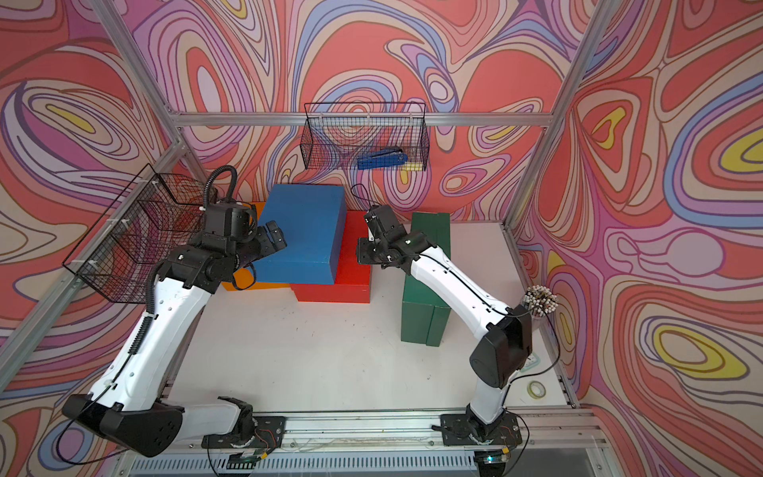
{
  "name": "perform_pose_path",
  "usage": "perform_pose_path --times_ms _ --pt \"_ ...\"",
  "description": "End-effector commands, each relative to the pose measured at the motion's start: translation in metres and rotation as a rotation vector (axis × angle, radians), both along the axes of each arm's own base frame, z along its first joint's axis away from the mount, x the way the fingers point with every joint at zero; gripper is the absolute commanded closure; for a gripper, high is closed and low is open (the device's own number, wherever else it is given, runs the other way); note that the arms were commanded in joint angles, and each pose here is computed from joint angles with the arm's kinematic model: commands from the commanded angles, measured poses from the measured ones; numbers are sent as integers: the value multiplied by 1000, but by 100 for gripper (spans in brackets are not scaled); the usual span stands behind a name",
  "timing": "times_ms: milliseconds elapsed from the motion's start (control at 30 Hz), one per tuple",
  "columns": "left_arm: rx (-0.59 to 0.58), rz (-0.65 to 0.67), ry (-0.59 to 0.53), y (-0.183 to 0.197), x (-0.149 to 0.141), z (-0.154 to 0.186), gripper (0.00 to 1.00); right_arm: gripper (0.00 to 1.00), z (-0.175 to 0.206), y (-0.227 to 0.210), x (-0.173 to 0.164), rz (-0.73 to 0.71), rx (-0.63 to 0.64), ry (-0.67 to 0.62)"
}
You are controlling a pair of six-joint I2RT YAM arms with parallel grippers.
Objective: Stack the shoeboxes
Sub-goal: Adjust the shoebox.
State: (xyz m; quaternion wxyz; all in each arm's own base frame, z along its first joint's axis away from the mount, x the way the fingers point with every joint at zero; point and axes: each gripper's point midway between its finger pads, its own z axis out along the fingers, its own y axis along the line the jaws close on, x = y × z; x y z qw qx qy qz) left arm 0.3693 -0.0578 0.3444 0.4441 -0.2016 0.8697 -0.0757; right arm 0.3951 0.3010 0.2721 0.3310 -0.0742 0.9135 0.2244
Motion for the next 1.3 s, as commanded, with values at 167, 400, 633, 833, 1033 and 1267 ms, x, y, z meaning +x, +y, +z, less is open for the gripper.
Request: perform_pose_path --times_ms 167,400,633,833,1033,1267 --pt "-41 111 35 52 18 -14 0 48 -20 26 11 7 1 9" --pt "-74 73 6 62 43 -24 0 48 -39 29 19 -10 -26 26" --pt "-188 35 2 70 76 -50 0 48 -51 25 21 -31 -56 37" --pt "-255 -7 46 61 93 -74 0 47 -53 24 24 -42 -72 36" --pt "-419 -69 55 36 103 -93 0 46 -59 30 28 -33 -65 48" --pt "-452 -145 76 3 105 -98 0 47 -64 42 30 -17 -21 74"
